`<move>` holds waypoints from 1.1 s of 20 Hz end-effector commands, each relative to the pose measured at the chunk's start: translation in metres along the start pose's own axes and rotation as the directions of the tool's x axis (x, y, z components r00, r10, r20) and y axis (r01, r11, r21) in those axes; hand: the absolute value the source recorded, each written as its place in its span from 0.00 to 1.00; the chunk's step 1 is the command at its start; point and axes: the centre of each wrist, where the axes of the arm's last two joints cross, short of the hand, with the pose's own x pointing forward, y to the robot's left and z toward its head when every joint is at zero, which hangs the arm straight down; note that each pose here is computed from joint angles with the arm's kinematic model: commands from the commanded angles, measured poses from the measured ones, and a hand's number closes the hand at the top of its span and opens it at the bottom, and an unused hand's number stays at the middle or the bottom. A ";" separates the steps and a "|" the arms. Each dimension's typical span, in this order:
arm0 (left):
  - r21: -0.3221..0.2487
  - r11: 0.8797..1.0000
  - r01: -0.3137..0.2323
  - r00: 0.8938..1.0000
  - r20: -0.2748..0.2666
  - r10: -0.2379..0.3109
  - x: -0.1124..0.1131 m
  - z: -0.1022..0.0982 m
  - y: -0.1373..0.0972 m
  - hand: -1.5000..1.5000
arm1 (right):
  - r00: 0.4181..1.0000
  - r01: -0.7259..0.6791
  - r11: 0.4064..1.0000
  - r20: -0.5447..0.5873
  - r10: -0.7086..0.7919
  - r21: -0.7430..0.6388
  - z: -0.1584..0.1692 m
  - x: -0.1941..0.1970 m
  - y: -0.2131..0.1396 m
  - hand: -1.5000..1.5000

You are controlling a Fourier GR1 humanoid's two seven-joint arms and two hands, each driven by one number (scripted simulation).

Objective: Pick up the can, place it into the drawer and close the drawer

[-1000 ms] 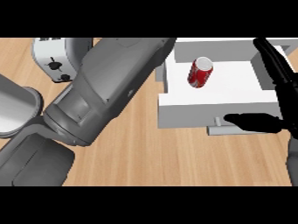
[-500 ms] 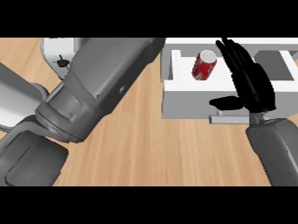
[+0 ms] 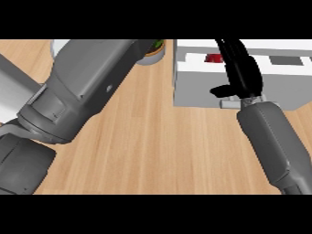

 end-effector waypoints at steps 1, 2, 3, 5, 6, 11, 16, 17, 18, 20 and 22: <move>0.002 1.000 -0.001 1.000 0.002 0.001 -0.002 -0.003 0.015 0.00 | 0.998 -0.057 0.996 -0.025 0.055 -0.073 -0.024 0.010 0.009 0.00; -0.003 1.000 0.005 1.000 0.009 -0.005 -0.009 0.001 0.011 0.00 | 0.999 -0.035 0.996 -0.037 0.032 -0.081 -0.026 -0.008 0.005 0.00; 0.014 1.000 0.006 1.000 -0.018 -0.006 0.005 -0.008 0.030 0.00 | 0.999 -0.050 0.992 -0.022 0.048 -0.112 -0.024 0.010 0.016 0.00; 0.001 1.000 -0.009 1.000 -0.008 0.009 0.014 -0.003 0.021 0.00 | 0.998 -0.055 0.993 -0.034 0.052 -0.108 -0.035 0.008 0.016 0.00; 0.005 1.000 -0.001 1.000 -0.029 0.001 0.004 -0.005 0.028 0.00 | 0.998 -0.059 0.989 -0.034 0.055 -0.135 -0.042 0.018 0.015 0.00; 0.000 1.000 0.018 1.000 0.001 -0.018 -0.004 -0.008 0.055 0.00 | 0.994 -0.101 0.981 -0.057 0.093 -0.168 -0.065 0.002 -0.006 0.00; -0.020 1.000 0.014 1.000 -0.028 -0.014 -0.015 0.000 0.059 0.00 | 0.995 -0.092 0.977 -0.052 0.083 -0.193 -0.080 0.015 -0.012 0.00; -0.008 1.000 0.022 0.999 -0.023 -0.022 -0.016 -0.002 0.066 0.00 | 0.993 -0.111 0.976 -0.048 0.103 -0.186 -0.092 0.027 -0.021 0.00; -0.019 1.000 -0.011 0.999 -0.041 0.010 0.008 -0.003 0.065 0.00 | 0.993 -0.111 0.972 -0.063 0.100 -0.206 -0.095 0.019 -0.029 0.00; -0.025 1.000 0.018 1.000 -0.020 -0.018 -0.011 0.003 0.067 0.00 | 0.995 -0.094 0.977 -0.036 0.089 -0.191 -0.097 0.029 -0.025 0.00; -0.031 0.999 0.009 0.999 -0.036 -0.011 -0.017 0.003 0.082 0.00 | 0.997 -0.068 0.976 -0.058 0.058 -0.206 -0.093 0.031 -0.017 0.00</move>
